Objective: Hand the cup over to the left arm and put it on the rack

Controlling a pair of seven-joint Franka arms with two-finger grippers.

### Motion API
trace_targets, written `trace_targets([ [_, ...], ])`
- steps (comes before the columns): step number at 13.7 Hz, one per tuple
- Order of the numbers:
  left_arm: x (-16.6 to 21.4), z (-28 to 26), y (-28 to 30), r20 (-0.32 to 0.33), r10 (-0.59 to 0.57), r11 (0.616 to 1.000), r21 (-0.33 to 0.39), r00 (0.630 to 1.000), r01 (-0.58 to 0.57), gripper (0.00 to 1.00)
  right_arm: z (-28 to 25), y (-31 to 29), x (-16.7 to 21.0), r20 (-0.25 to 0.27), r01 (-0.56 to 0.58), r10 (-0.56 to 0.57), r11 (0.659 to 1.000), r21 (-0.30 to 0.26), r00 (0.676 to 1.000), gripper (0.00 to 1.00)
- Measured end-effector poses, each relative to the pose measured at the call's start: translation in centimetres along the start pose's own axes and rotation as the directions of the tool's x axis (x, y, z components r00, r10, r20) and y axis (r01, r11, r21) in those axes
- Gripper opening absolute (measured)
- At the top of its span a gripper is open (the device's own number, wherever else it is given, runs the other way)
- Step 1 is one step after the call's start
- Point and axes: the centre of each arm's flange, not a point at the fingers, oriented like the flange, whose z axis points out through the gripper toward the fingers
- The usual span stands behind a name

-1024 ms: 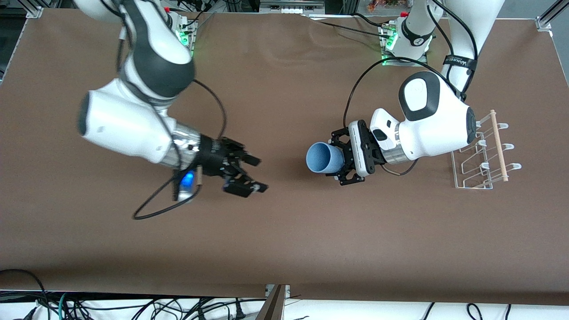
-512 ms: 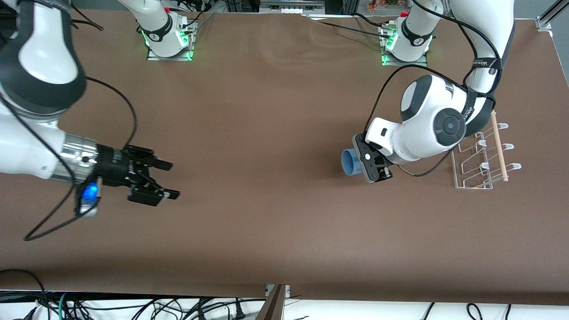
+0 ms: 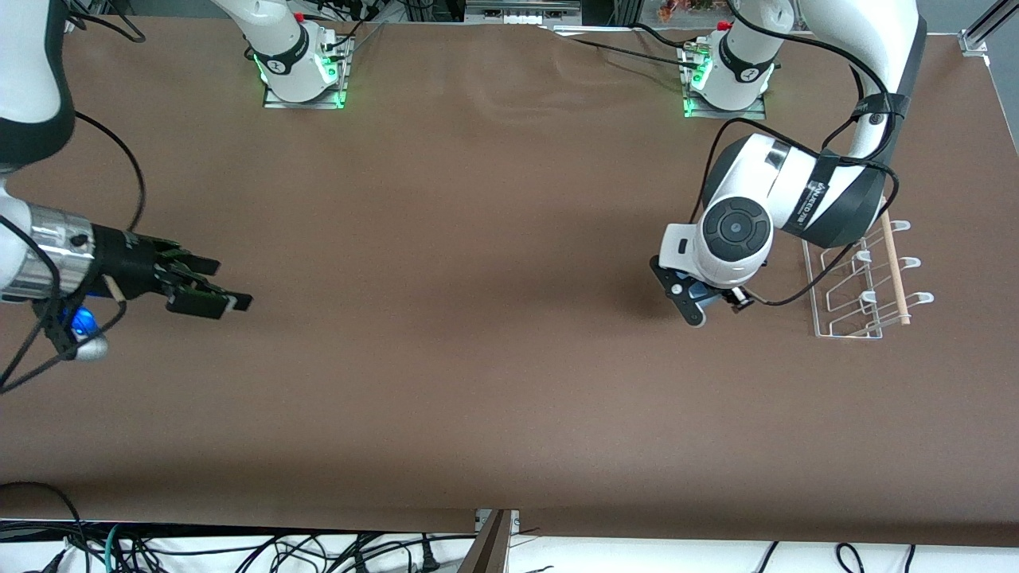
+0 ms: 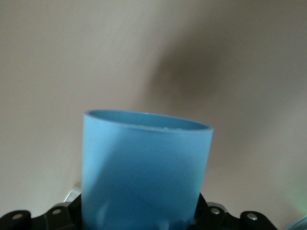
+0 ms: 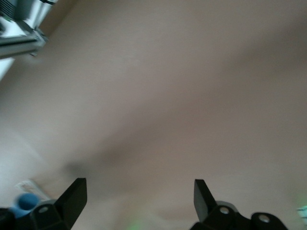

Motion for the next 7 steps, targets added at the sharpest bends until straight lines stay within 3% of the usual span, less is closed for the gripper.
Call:
trace_targets([
  [3,-2.1,2.2,-2.1,0.157,-0.006,0.997,0.071,0.988,-0.005,0.76,-1.4,2.4,0.7,-0.013,0.045,-0.045,0.998,-0.052,0.999,0.99],
  [7,-5.4,6.7,-4.5,0.437,-0.034,0.994,0.105,0.899,-0.014,0.76,-2.1,5.0,-0.7,-0.028,0.142,-0.148,0.978,-0.151,0.989,0.99],
])
